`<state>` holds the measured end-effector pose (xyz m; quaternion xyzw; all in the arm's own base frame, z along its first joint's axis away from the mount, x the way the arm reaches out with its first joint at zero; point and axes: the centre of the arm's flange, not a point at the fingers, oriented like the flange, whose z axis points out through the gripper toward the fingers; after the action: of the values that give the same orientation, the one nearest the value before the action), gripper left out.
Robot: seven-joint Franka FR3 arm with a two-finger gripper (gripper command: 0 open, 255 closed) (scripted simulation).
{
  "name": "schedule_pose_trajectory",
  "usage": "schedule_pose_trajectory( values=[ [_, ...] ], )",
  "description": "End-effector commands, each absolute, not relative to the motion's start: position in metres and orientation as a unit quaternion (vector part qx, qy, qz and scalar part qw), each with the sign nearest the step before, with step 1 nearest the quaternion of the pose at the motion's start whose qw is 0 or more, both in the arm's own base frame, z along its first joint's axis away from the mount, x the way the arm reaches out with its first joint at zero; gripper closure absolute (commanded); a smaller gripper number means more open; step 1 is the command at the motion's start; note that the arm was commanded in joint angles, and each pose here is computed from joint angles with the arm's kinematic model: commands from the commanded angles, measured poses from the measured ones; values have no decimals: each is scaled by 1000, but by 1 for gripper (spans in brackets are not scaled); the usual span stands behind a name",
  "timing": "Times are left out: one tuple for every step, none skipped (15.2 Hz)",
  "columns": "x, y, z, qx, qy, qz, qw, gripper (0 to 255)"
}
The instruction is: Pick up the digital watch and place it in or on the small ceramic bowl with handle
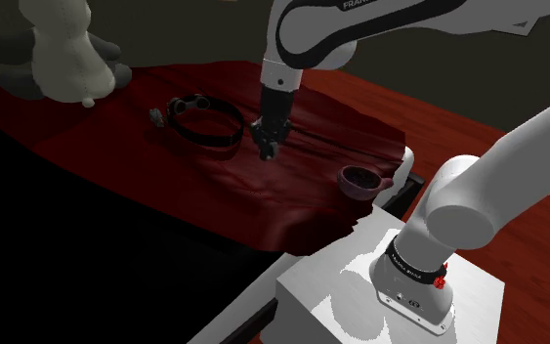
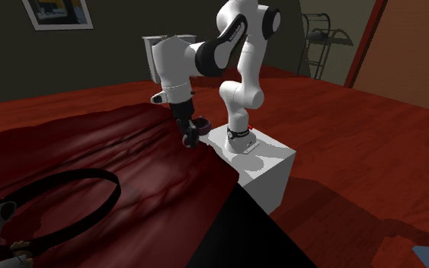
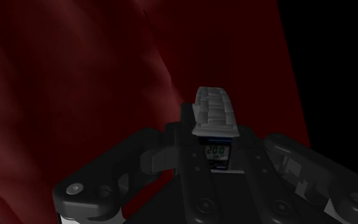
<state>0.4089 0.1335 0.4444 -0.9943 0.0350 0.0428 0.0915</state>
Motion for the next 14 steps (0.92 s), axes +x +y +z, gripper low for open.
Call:
schedule_pose_trajectory(
  values=[
    [408, 134, 456, -994, 35, 43, 91, 255],
    [408, 134, 462, -994, 35, 43, 91, 255],
    [408, 134, 467, -994, 35, 43, 91, 255],
    [408, 134, 471, -994, 35, 43, 91, 255],
    [400, 123, 470, -994, 35, 43, 91, 255],
    [392, 112, 470, -994, 35, 43, 91, 255],
    [385, 102, 470, -994, 35, 43, 91, 255],
    [377, 91, 470, -994, 35, 43, 91, 255],
    [369, 81, 470, -994, 35, 43, 91, 255],
    [361, 70, 470, -994, 35, 43, 91, 255],
    [353, 59, 470, -994, 35, 43, 91, 255],
    [345, 49, 470, -994, 35, 43, 91, 255],
    [338, 38, 469, -994, 35, 43, 91, 255],
    [330, 27, 469, -994, 35, 43, 91, 255]
  ],
)
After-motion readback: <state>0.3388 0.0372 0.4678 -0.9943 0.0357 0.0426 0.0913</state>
